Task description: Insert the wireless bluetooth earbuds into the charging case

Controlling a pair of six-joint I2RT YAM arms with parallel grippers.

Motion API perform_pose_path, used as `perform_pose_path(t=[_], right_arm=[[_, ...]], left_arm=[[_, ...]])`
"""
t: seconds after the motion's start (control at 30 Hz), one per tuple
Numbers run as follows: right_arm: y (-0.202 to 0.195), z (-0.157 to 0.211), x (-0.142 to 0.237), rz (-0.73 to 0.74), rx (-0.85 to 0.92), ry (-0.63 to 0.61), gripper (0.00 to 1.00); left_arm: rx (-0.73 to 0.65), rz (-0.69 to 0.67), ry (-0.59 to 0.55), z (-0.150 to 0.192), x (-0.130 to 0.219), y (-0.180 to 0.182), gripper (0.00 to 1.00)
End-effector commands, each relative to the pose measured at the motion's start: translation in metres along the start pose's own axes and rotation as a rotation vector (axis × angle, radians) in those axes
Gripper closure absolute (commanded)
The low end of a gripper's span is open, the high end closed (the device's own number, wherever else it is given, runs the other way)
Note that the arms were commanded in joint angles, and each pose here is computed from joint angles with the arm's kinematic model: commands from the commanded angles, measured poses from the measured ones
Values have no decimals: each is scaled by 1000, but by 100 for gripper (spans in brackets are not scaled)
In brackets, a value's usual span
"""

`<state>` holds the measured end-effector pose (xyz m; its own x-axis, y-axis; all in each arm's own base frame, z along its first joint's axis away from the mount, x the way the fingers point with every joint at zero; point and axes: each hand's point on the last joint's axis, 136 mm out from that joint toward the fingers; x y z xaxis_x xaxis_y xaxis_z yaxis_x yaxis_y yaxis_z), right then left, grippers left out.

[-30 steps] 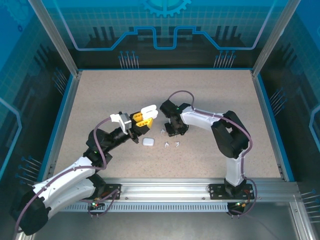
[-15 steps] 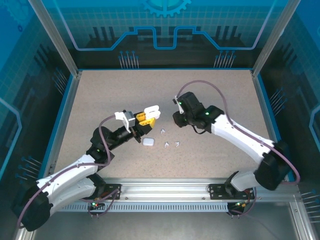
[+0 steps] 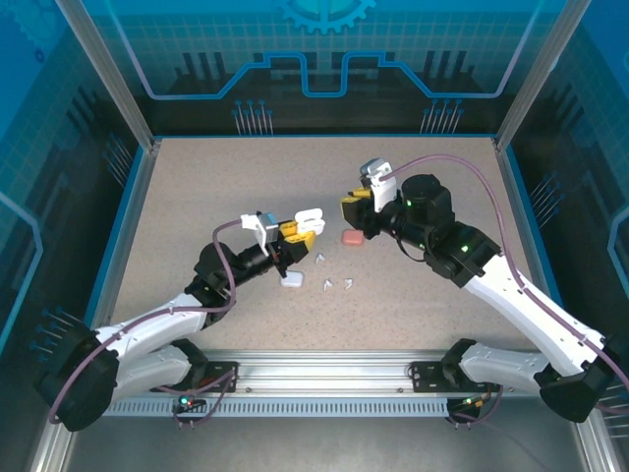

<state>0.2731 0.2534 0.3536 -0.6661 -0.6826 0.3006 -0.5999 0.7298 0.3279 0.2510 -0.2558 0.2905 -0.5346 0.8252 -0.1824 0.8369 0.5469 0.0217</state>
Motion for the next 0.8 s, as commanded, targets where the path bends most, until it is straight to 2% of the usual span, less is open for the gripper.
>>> perform_pose_path(t=[0.0,0.27,0.77], right_arm=[[31,-14,2,-120,48,-54,74],[44,-5,-16,-135,79,-18,75],[40,19,-29,-116,70,28,75]], left_arm=[[-10,38,-92,-31,-4,-8,95],[-8,47,-96,-32,-5,-10,95],[6,44,-108,-35,-4,-10,95]])
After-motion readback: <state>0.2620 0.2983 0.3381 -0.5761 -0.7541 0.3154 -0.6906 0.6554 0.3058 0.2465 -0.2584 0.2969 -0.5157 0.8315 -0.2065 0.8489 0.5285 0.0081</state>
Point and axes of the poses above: each hand's point on the last joint's axis, 136 mm out from that joint toward the fingers, its own x axis back along the fingers, its own y axis along the line the jaws close on, z = x × y, and after that the axes turned 13 degrees about -x, right-handed
